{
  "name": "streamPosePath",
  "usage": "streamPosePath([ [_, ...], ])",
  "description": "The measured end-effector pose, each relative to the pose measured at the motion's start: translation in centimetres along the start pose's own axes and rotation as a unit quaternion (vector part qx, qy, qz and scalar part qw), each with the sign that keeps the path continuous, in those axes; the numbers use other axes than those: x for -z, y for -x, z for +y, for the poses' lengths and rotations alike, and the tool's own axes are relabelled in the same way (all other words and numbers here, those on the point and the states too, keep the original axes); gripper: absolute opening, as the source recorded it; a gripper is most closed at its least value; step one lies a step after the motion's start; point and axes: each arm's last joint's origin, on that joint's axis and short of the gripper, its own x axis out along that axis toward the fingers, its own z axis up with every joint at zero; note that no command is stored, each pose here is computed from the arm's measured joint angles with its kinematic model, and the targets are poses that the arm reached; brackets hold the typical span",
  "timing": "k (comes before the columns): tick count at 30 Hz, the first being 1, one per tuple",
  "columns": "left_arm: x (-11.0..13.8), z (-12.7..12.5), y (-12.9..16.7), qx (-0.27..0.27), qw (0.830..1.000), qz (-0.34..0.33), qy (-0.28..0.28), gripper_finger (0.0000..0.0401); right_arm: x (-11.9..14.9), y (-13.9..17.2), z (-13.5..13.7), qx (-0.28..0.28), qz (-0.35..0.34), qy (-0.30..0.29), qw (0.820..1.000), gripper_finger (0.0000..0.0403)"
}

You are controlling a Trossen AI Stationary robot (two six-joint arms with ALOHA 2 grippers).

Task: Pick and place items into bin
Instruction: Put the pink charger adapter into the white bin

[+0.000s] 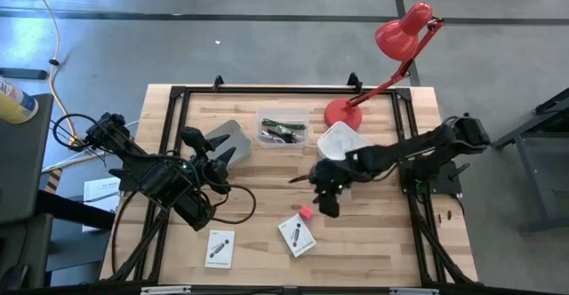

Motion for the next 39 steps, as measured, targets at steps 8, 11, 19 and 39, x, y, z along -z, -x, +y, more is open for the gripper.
streamPosePath([
  [8,0.0,0.0,0.0,-0.003,1.000,-0.002,-0.024,0.0172,0.6,-3.6,1.7,-0.007,-0.014,-0.042,0.999,0.0146],
  [11,0.0,0.0,0.0,-0.001,1.000,0.000,-0.031,0.0172,1.0,-4.5,2.1,-0.006,-0.009,-0.053,0.999,0.0145],
  [19,0.0,0.0,0.0,0.000,0.999,0.000,-0.035,0.0172,2.0,-6.0,2.6,0.035,-0.014,-0.072,0.997,0.0146],
  [39,0.0,0.0,0.0,0.003,0.999,0.001,-0.040,0.0172,3.0,-8.5,2.3,0.047,0.015,-0.074,0.996,0.0224],
])
